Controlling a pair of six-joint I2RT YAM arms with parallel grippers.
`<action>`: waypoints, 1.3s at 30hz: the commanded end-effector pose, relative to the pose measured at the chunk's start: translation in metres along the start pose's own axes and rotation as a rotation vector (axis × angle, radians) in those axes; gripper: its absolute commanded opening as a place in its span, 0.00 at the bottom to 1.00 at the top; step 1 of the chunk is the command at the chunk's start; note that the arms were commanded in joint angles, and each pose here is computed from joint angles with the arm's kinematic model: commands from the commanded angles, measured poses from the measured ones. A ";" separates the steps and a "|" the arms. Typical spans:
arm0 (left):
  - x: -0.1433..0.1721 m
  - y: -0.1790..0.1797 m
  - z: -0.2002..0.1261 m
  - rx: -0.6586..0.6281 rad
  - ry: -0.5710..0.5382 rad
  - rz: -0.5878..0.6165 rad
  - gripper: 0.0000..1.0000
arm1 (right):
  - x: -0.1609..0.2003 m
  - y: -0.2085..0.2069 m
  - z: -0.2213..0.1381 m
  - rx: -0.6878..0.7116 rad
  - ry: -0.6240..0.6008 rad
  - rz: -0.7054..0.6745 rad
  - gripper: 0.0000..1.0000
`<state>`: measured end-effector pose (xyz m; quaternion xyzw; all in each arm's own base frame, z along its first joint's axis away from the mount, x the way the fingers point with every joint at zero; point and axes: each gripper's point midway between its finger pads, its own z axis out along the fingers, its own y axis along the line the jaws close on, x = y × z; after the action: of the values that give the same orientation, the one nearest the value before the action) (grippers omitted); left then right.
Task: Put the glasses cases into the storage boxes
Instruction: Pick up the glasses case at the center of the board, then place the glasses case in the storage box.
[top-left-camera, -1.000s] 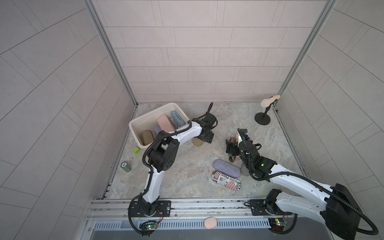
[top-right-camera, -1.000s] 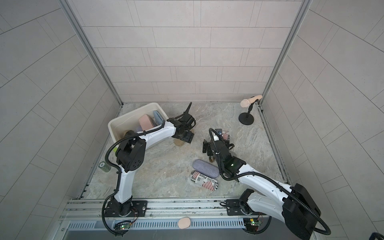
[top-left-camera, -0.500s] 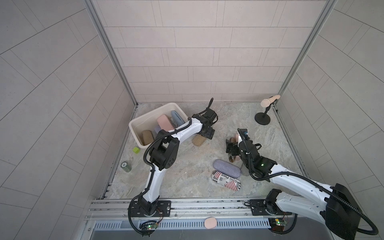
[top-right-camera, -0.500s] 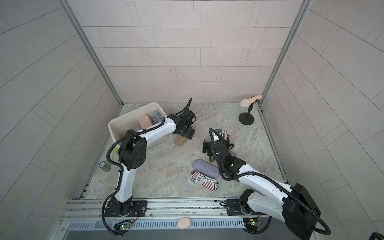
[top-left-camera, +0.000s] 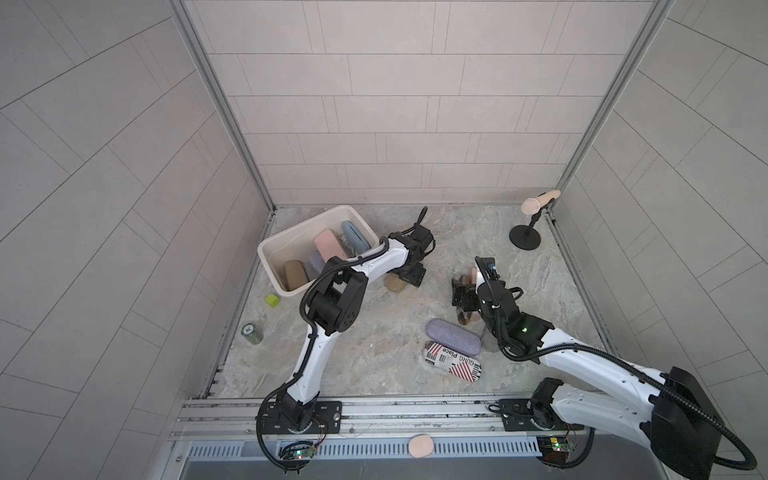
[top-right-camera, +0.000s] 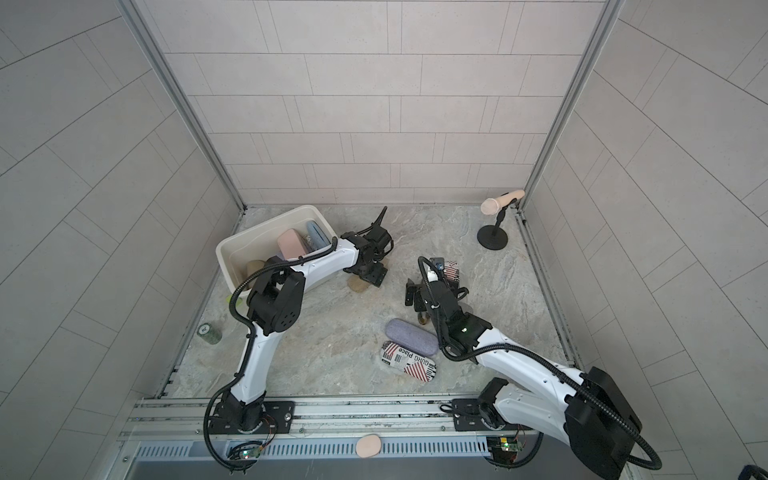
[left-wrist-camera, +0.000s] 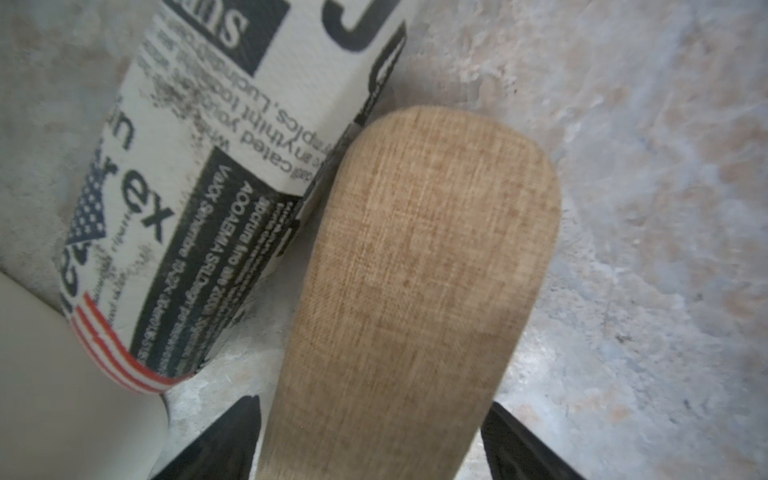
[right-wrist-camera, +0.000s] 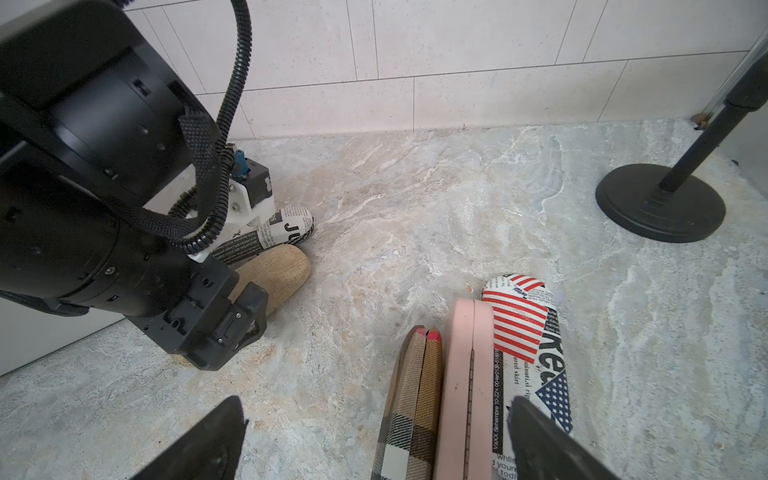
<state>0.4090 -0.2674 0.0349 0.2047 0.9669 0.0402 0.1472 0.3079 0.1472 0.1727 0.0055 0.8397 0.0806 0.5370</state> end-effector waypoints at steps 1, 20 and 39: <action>0.013 0.003 0.004 -0.013 0.044 0.025 0.88 | 0.002 -0.005 -0.001 0.027 0.001 0.011 1.00; 0.015 -0.010 -0.068 0.083 -0.062 0.055 0.65 | -0.006 -0.021 -0.011 0.078 -0.060 0.047 0.98; 0.056 0.196 -0.198 -0.016 -0.435 -0.669 0.61 | -0.005 -0.016 -0.009 0.056 -0.045 0.045 0.97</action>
<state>0.3781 -0.1140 0.2194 -0.0276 0.9470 -0.0521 0.3159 0.3025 0.1292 0.1724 0.0334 0.8319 0.0613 0.5505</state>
